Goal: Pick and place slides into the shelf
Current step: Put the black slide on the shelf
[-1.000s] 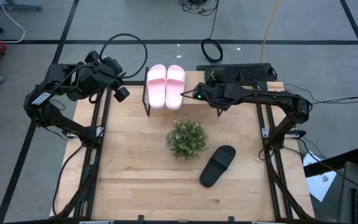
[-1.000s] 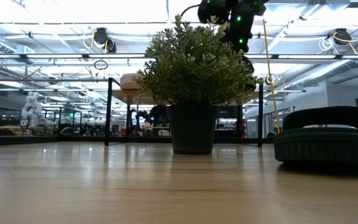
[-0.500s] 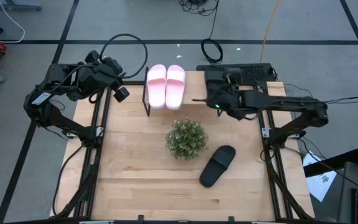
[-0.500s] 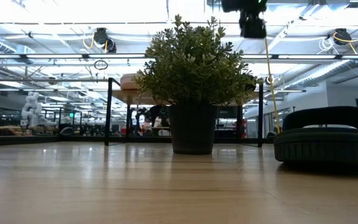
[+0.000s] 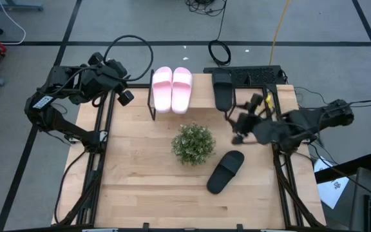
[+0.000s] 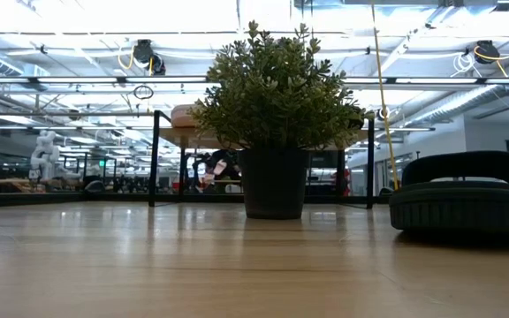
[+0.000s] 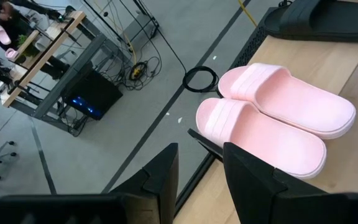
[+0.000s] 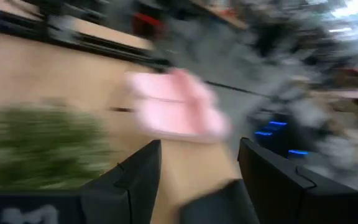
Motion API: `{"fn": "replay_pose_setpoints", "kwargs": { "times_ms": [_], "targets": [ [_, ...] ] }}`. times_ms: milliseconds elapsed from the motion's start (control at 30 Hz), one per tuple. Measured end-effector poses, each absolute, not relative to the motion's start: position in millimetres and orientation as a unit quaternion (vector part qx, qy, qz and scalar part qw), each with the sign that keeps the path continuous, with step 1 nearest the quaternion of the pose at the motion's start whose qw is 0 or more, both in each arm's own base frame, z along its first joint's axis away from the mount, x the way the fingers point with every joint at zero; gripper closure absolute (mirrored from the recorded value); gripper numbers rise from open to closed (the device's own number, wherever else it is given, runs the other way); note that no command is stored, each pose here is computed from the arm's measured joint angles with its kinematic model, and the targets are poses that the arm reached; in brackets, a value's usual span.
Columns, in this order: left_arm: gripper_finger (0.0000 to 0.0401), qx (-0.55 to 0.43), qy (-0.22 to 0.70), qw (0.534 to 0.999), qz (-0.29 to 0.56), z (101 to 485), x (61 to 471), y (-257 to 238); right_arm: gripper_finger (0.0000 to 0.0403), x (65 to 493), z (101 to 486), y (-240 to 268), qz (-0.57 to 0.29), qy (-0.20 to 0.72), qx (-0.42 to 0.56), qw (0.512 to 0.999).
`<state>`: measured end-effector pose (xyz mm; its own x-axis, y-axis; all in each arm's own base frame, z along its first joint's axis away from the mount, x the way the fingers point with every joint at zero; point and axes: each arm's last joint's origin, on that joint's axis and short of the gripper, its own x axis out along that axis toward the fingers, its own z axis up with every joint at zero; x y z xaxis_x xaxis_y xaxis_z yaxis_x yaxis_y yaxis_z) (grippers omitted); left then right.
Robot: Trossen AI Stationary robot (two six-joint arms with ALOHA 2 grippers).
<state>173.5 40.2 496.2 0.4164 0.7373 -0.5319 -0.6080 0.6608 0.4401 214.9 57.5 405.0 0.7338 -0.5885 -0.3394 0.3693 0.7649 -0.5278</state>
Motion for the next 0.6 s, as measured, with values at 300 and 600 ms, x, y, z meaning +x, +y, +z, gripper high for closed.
{"fn": "replay_pose_setpoints", "kwargs": {
  "times_ms": [300, 600],
  "targets": [
    [0.0267, 0.092, 0.362, 0.837, 0.401, 496, 173, 40, 0.0200, 198, 371, 101, -0.075, 0.401, 0.009, 0.913],
    [0.0267, 0.100, 0.366, 0.836, 0.397, 496, 173, 40, 0.0200, 219, 337, 131, -0.061, 0.507, 0.118, 0.852]
  ]
}}
